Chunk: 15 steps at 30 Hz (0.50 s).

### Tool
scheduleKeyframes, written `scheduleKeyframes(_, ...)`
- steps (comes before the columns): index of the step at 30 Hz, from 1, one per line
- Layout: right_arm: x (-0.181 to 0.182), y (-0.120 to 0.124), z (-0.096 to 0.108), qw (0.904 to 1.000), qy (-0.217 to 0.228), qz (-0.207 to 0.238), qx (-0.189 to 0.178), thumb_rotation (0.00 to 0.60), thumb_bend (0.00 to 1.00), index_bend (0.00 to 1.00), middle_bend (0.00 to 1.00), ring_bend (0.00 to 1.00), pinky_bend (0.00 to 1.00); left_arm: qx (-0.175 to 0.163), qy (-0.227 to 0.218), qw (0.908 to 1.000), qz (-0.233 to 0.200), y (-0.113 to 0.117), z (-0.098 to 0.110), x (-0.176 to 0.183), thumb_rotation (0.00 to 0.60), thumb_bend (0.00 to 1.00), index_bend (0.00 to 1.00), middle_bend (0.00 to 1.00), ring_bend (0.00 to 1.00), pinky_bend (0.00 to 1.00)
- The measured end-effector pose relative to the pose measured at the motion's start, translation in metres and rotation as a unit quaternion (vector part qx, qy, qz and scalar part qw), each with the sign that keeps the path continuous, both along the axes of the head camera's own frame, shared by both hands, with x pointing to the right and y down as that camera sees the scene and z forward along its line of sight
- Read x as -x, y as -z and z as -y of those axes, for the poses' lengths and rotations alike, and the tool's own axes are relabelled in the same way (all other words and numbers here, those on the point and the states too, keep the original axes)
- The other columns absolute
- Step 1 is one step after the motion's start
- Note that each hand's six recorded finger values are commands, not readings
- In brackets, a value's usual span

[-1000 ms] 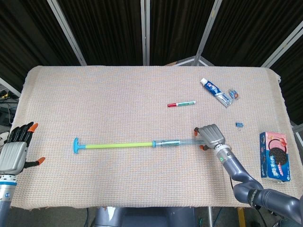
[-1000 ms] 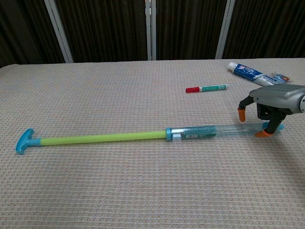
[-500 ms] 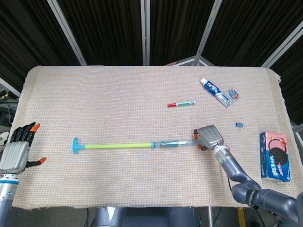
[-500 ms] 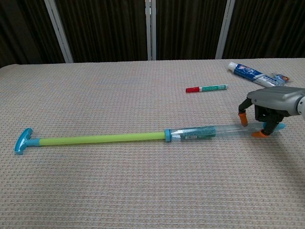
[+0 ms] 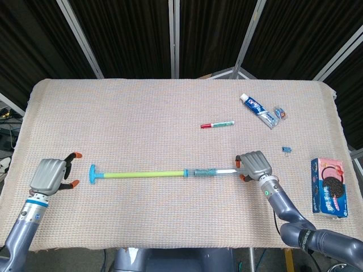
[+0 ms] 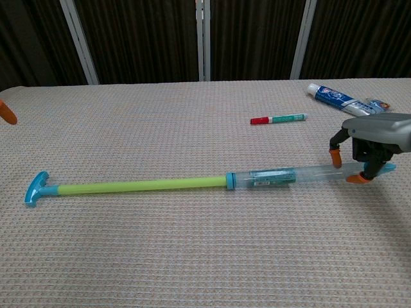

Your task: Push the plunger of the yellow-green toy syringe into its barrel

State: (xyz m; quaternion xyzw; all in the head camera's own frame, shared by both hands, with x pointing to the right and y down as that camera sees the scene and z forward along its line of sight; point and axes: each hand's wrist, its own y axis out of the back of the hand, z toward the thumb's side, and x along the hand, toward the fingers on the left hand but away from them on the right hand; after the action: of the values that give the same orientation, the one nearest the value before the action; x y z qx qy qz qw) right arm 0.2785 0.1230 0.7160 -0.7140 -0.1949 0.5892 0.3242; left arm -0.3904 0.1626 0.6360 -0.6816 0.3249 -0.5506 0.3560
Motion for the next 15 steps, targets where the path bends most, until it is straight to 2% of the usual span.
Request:
scheduleKeyframes(5, 0.002, 0.004, 0.000, 1.0000, -0.002, 0.001, -0.003, 0.600, 0.36, 0.65, 1.00, 1.00, 1.00, 0.027, -0.026, 0.9993, 0.002, -0.025, 0.004, -0.021, 0.600, 0.33, 0.40, 0.81, 0.80, 0.96)
scheduleKeyframes(10, 0.003, 0.005, 0.000, 1.0000, -0.002, 0.001, -0.003, 0.600, 0.37, 0.65, 1.00, 1.00, 1.00, 0.062, -0.026, 0.9977, 0.000, -0.053, 0.002, -0.037, 0.600, 0.35, 0.42, 0.81, 0.80, 0.97)
scheduleKeyframes(15, 0.003, 0.005, 0.000, 1.0000, -0.001, -0.001, -0.001, 0.600, 0.37, 0.65, 1.00, 1.00, 1.00, 0.082, -0.024, 0.9963, 0.002, -0.068, -0.002, -0.042, 0.600, 0.35, 0.42, 0.81, 0.80, 0.96)
